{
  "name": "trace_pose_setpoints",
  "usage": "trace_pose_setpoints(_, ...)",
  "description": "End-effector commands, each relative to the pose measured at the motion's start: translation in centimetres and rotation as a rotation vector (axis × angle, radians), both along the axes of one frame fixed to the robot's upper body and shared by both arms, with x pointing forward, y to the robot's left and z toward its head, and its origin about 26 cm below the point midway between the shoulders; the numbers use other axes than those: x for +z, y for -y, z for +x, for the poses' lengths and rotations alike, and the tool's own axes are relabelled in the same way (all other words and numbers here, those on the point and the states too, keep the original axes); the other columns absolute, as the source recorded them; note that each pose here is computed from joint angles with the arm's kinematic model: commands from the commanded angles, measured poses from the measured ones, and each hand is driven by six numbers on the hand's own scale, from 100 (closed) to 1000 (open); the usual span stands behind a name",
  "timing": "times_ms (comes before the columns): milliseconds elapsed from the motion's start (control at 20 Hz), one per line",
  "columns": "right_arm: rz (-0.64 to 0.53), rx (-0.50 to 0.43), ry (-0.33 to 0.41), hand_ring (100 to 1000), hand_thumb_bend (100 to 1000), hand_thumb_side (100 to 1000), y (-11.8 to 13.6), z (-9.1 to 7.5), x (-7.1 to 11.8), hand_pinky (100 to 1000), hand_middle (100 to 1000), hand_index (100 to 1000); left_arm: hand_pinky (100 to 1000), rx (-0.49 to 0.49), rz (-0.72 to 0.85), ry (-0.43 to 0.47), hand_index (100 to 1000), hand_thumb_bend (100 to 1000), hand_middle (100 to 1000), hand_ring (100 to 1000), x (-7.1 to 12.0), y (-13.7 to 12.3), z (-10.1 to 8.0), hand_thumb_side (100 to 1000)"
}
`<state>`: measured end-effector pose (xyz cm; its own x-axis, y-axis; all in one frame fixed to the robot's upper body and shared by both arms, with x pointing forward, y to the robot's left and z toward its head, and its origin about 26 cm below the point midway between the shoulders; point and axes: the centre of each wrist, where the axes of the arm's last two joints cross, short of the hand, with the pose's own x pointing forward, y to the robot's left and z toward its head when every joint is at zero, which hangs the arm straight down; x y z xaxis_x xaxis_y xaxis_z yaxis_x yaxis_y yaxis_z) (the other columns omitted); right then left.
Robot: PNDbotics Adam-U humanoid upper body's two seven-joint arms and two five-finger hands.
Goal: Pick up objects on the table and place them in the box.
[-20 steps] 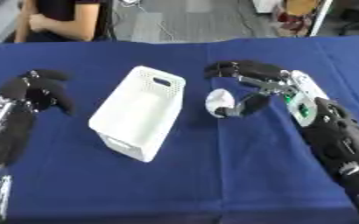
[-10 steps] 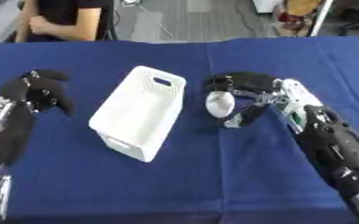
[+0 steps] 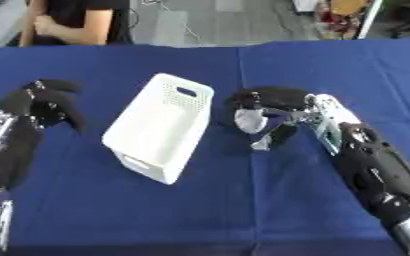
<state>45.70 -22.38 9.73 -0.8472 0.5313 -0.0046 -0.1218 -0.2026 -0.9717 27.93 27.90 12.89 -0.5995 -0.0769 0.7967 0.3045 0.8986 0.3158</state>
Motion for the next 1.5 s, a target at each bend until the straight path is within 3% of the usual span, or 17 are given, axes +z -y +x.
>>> trace_pose_setpoints(50,-0.123,0.132,-0.017,967,439,555,-0.3,0.6,1.5,817,914,914,461,-0.017,0.005,0.033,671,100,728,496,0.8,0.2,0.1,950)
trace_pose_setpoints(550,-0.099,0.096,-0.043,957,409,513,0.6,1.0,1.1,791,872,888,461,-0.023,0.001,0.041,672,100,729,492,1.0,0.4,0.2,950)
trace_pose_setpoints(750,-0.068,0.088,-0.053,888,307,360,1.0,0.9,0.8,695,781,835,461,-0.022,0.002,0.041,672,100,729,491,1.0,0.4,0.2,950)
trace_pose_setpoints(1000,-0.016,0.075,-0.088,779,109,100,1.8,0.7,0.1,574,618,730,462,-0.021,0.002,0.040,672,100,729,491,1.0,0.3,0.2,949)
trace_pose_setpoints(1200,0.014,0.071,-0.108,745,100,100,2.2,0.6,-0.1,541,566,671,461,-0.022,0.002,0.039,672,100,729,491,1.0,0.3,0.2,949)
trace_pose_setpoints(1500,0.034,0.074,-0.116,728,100,100,2.5,0.6,0.2,526,548,655,461,-0.021,0.002,0.039,672,100,729,491,1.0,0.3,0.2,949)
